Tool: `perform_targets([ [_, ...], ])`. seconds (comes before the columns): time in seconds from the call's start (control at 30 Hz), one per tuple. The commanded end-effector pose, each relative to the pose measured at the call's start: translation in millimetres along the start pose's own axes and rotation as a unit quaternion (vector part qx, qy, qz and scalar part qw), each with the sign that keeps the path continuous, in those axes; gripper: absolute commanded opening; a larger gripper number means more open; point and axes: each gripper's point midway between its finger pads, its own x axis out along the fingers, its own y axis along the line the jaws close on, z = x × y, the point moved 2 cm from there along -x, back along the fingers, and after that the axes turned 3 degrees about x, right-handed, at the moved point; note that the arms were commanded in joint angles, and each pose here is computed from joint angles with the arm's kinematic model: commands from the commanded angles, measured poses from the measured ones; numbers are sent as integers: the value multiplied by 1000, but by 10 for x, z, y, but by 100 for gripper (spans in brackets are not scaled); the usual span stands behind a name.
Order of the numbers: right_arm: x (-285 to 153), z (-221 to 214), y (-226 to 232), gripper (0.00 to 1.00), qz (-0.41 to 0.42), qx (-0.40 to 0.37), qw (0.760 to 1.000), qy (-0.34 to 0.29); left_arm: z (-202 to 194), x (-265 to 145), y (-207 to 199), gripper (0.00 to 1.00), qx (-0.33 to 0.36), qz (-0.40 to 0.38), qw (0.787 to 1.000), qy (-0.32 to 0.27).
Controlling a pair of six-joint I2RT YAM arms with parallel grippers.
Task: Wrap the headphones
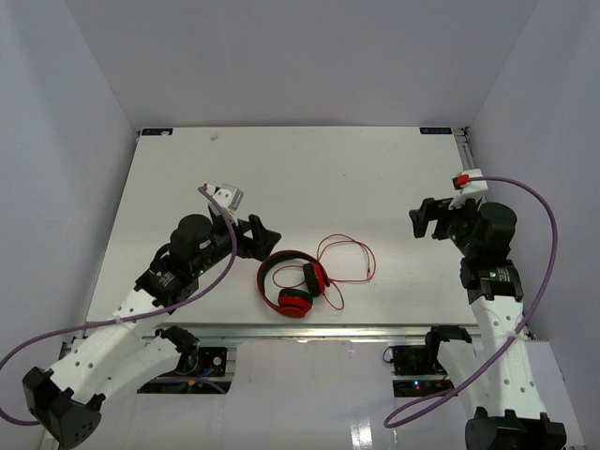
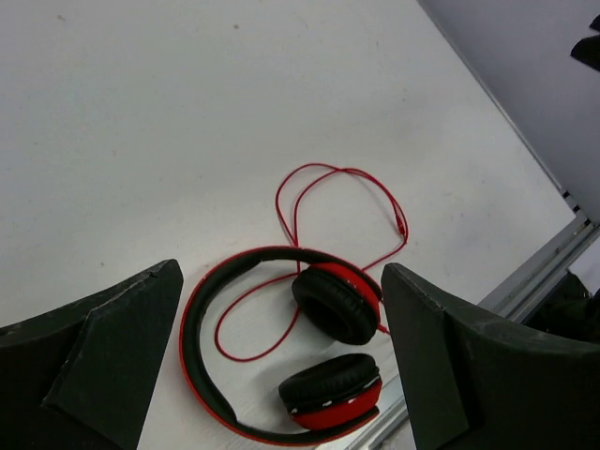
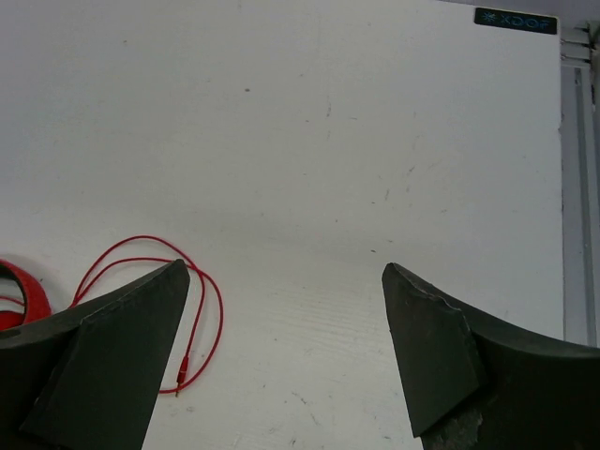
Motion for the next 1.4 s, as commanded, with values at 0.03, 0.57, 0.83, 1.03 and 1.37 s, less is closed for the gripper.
perform_targets([
  [0.03, -116, 41, 443, 90, 171, -109, 979, 1, -180, 23, 33, 98, -14, 7, 999, 45],
  [0.57, -419, -532, 1010, 98, 437, -236, 868, -18, -1544, 245, 207, 97, 14, -22, 941, 336],
  [0.83, -451, -554, 1070, 98, 458, -220, 861, -25, -1807, 560, 533, 87, 90, 41, 917, 387],
  [1.03, -457, -563, 1079, 98, 462, -217, 860, -26, -1763, 822, 805, 80, 175, 84, 901, 389],
  [1.37, -444, -568, 1081, 98, 466, -212, 859, -24, -1868, 1082, 719, 49, 221, -2, 891, 395],
])
